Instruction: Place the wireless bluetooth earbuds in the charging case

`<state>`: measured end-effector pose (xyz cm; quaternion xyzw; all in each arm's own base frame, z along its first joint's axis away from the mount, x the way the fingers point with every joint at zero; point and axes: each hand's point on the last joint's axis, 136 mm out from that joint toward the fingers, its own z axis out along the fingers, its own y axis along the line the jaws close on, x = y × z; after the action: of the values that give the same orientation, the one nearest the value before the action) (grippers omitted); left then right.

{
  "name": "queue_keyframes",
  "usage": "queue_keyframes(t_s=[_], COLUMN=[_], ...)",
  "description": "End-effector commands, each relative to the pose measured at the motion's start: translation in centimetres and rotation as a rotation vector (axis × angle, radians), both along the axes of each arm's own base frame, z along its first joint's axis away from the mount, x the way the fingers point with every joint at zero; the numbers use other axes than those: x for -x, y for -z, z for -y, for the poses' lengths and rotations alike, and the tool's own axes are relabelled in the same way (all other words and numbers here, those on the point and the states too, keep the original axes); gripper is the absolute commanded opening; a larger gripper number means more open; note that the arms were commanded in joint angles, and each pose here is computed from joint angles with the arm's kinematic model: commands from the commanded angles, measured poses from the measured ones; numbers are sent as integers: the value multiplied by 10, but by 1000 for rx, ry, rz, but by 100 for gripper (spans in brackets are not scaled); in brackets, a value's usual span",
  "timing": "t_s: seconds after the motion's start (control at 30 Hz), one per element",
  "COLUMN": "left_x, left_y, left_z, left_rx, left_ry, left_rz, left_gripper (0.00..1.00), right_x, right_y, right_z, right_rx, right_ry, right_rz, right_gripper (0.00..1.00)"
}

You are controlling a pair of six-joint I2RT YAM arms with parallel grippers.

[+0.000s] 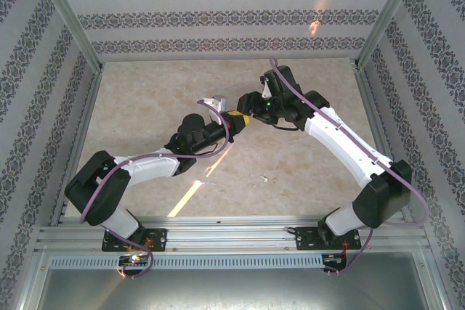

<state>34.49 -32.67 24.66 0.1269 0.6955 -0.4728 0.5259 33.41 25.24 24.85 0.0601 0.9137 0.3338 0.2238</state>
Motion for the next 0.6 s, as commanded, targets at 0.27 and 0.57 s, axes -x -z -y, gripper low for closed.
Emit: queue_keyframes(t_s=[0.27,0.57], left_x=[13,43], left_y=[-66,-122], left_z=[-32,-37], left_rx=[94,144], left_ry=[123,357], left_rz=[61,86], left_gripper=[0,0], right_x=[22,40], right_y=[-120,-152], right_z=[18,-1], right_rx=[-271,-468], right_ry=[-177,-366], right_rz=[374,498], right_gripper=[63,60])
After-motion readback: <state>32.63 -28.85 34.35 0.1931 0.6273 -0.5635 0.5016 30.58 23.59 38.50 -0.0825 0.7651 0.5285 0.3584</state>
